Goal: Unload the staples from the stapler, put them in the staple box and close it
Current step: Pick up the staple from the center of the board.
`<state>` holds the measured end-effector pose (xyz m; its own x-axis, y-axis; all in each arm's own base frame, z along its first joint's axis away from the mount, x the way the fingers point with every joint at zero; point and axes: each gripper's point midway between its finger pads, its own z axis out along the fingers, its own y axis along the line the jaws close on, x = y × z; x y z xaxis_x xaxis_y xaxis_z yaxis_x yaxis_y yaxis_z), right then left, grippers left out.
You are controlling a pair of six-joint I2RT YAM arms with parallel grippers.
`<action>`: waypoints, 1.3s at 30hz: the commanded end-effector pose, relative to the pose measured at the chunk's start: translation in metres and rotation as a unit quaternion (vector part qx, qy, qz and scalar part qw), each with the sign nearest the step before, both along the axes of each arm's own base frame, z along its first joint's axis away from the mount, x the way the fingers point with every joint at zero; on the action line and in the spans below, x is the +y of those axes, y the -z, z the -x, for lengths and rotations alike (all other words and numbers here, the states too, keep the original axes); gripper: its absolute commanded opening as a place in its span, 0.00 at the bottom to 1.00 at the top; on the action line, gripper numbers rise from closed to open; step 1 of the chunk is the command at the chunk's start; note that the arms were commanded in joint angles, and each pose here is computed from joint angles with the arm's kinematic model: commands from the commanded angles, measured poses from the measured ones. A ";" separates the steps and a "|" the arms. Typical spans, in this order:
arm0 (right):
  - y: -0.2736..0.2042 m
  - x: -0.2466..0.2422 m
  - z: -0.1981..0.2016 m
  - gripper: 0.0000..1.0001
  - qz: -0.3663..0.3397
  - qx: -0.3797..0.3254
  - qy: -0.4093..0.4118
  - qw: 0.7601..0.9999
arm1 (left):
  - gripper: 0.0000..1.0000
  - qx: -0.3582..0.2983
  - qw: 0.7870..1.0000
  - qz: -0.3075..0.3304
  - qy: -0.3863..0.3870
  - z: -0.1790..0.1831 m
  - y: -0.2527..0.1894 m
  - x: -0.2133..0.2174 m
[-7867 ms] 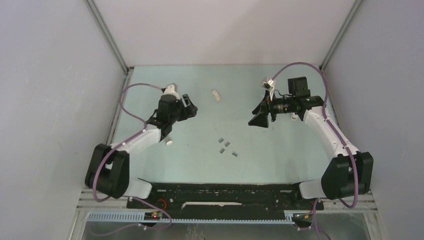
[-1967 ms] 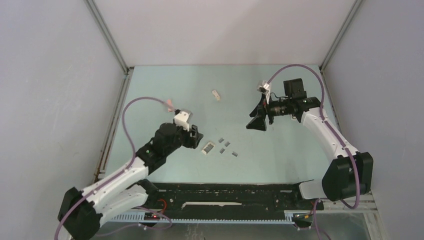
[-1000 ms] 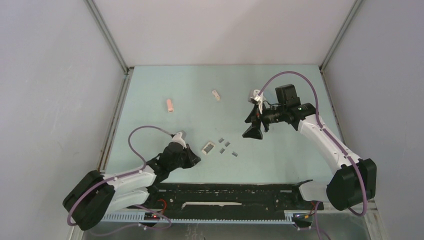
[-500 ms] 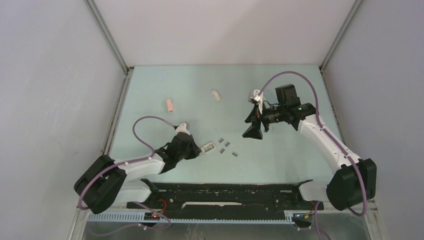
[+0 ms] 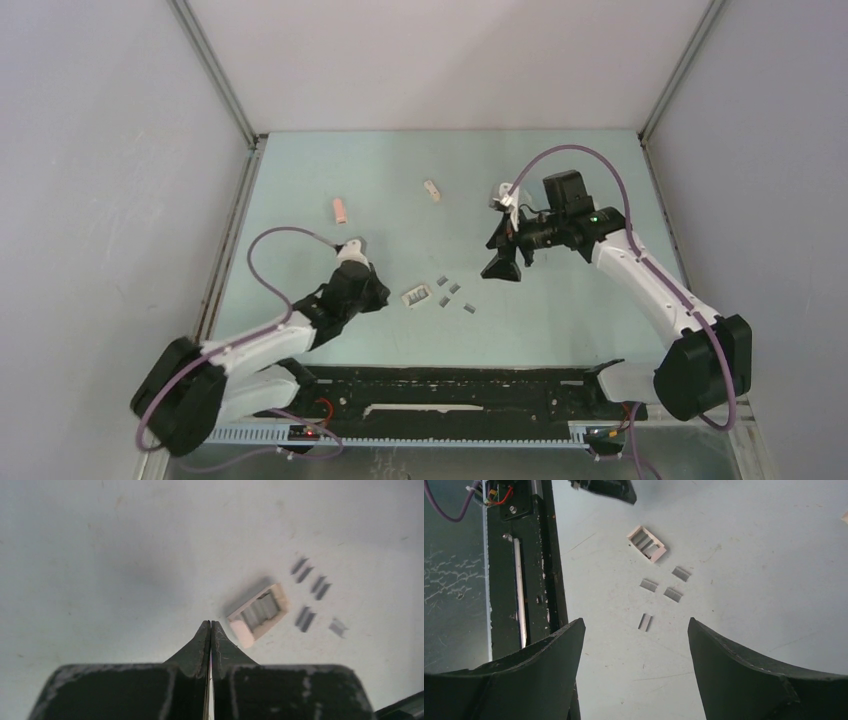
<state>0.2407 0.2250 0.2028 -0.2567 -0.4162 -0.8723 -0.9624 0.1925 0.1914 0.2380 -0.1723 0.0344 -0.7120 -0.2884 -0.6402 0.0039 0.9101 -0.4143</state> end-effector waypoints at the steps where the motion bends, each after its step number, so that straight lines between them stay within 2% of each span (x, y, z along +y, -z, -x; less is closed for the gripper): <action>1: 0.011 0.016 0.003 0.84 0.026 -0.007 0.000 1.000 | 0.07 -0.101 0.995 -0.004 -0.006 -0.007 -0.045 0.018; 2: 0.015 0.019 0.003 0.84 0.034 -0.007 0.003 0.999 | 0.14 -0.124 0.992 -0.002 0.006 -0.006 -0.054 0.019; 7: 0.038 0.034 0.012 0.82 0.081 -0.014 0.004 0.997 | 0.34 -0.230 0.973 0.015 0.032 0.002 -0.096 0.027; 13: 0.059 0.047 0.028 0.82 0.118 -0.037 -0.022 0.992 | 0.86 -0.323 0.945 0.052 0.014 0.006 -0.124 0.037; 15: 0.067 0.049 0.027 0.82 0.129 -0.030 -0.020 0.991 | 0.96 -0.338 0.939 0.064 0.010 0.006 -0.126 0.038; 18: 0.076 0.050 0.024 0.81 0.142 -0.022 -0.009 0.990 | 0.98 -0.341 0.938 0.064 0.008 0.007 -0.122 0.039; 28: 0.095 0.055 0.018 0.80 0.168 -0.003 0.020 0.986 | 0.98 -0.311 0.950 0.023 -0.020 0.000 -0.096 0.051; 39: 0.109 0.055 0.011 0.78 0.196 0.023 0.042 0.979 | 0.97 -0.306 0.951 0.018 -0.027 -0.004 -0.083 0.052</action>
<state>0.2210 0.2715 0.0826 -0.3349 -0.7108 -0.6185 -0.9381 0.3133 0.1479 0.2365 -0.1251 0.1138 -0.2383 -0.3350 -0.9116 0.2193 0.8958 -0.3865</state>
